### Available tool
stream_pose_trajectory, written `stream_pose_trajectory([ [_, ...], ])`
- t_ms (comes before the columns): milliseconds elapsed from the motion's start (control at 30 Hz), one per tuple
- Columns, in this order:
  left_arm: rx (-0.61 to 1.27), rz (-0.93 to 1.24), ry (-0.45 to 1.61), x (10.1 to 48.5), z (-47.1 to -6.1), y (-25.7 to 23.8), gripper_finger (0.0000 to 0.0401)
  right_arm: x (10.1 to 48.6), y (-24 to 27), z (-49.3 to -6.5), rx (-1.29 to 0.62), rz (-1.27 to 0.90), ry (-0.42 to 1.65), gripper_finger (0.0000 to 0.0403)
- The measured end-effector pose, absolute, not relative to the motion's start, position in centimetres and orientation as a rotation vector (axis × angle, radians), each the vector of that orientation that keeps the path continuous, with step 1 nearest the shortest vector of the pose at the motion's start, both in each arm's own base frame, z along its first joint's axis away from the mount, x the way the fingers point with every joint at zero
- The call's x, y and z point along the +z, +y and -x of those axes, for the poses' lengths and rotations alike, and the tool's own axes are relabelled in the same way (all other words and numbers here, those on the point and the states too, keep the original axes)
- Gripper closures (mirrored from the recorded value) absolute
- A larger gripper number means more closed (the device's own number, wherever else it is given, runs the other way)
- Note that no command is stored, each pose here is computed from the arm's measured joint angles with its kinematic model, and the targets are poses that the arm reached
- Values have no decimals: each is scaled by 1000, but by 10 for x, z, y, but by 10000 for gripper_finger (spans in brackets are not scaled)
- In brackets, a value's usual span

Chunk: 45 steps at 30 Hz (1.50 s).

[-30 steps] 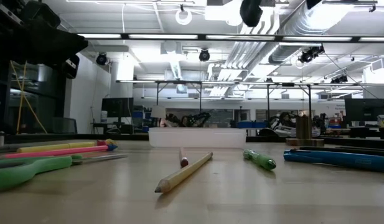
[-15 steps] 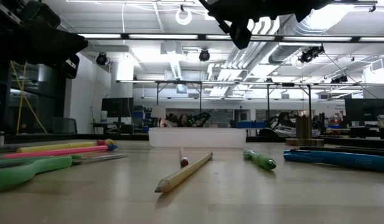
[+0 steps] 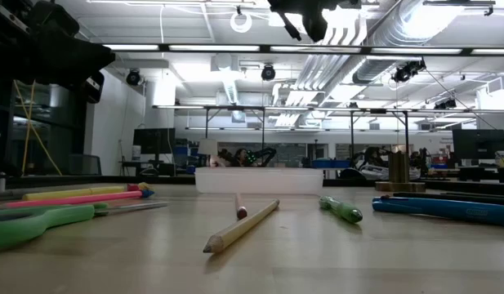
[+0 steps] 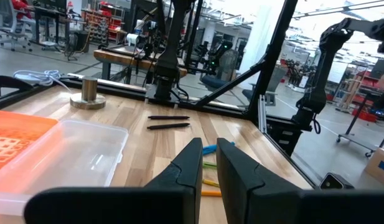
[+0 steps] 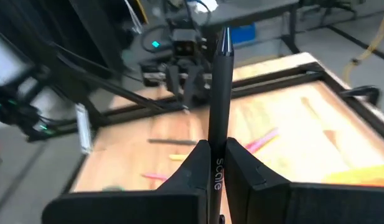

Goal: Pick & place school supplies into a supply box
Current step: Put the black pen into the transparent supply box

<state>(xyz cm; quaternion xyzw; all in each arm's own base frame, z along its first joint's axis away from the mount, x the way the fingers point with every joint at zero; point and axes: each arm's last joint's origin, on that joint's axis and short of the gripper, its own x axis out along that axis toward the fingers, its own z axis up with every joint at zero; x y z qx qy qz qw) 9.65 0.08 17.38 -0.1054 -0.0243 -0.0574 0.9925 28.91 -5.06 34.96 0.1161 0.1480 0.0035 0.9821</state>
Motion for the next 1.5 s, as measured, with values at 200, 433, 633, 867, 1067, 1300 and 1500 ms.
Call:
stream_pose_trajectory([
  [200,-115,212,-49,174,-97,1,325,366,-56,-307,-49,-177,432,392],
  [433,-114,212,-49,174,-97,1,325,371,-64,-346,-42,-103,588,394],
  [633,-114,212,-49,174,-97,1,325,371,-71,-373,-79,-31,721,391],
  [867,-113,212,-48,174,-97,1,325,370,-77,-390,-125,30,813,393],
  [1067,-109,212,-47,174,-97,1,325,365,-78,-393,-143,52,846,390],
  [1300,-108,212,-45,173,-97,1,325,364,-78,-392,-146,51,859,393],
  [1500,-108,213,-42,173,-97,1,325,359,-79,-393,-151,52,892,392],
])
